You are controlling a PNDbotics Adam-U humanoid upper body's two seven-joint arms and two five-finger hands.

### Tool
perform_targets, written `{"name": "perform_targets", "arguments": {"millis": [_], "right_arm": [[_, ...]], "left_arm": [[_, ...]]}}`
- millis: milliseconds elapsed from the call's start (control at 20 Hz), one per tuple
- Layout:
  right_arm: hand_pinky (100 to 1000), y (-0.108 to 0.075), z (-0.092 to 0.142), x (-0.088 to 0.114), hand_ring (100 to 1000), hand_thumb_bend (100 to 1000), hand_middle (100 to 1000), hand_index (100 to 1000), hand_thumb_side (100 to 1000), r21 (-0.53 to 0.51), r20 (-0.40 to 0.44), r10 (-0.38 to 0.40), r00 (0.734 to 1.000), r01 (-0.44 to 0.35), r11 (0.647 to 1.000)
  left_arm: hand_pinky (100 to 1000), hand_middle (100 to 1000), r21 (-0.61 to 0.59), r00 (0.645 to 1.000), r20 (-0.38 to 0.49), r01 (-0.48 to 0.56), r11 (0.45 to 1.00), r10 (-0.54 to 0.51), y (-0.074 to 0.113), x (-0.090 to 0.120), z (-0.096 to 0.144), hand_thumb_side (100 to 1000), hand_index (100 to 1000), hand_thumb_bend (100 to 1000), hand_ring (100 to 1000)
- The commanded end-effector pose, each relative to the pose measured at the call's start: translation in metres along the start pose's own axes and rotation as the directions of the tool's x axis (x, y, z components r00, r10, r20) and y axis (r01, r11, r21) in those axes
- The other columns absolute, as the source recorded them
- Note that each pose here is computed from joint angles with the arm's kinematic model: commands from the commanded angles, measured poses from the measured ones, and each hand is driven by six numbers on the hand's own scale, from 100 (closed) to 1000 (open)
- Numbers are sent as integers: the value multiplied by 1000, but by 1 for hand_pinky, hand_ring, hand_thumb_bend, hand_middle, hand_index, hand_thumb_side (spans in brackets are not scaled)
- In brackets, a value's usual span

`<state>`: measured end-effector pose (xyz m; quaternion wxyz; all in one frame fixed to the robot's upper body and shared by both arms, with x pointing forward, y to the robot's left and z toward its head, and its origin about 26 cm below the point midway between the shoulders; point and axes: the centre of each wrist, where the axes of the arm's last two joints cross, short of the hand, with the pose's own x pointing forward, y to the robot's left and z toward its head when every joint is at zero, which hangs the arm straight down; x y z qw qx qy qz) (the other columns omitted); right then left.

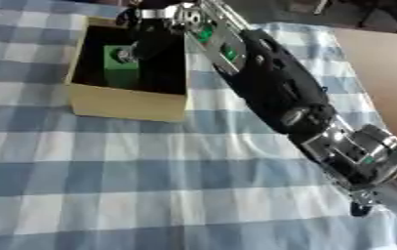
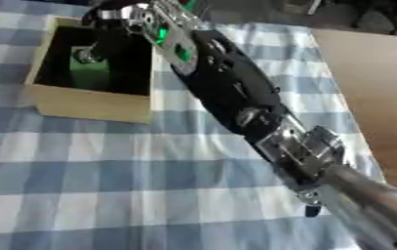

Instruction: Pick up objects on the table and place them in the box.

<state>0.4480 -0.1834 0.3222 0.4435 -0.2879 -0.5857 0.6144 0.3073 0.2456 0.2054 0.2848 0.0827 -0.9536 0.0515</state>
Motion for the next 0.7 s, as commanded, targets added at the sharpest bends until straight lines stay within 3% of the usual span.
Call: {"name": "perform_targets", "arguments": {"millis": [50,500,700], "right_arm": [[780,-28,21,1,842,301,820,996,631,-85,19,-6,1000,8,996],[767,-51,68,1,819,246,800,982,663,-207,102,-86,991,106,973],[736,-58,105,0,787,100,760,949,759,-328,138,-116,984,156,932]], "left_arm": [[700,662,2,1000,21,-2,1000,2,1,5,-3,903,728,100,612],[700,662,9,1000,19,6,1000,-7,3,4,-2,903,728,100,612],[700,661,17,1000,19,14,1000,-14,5,4,-1,902,728,100,612]]}}
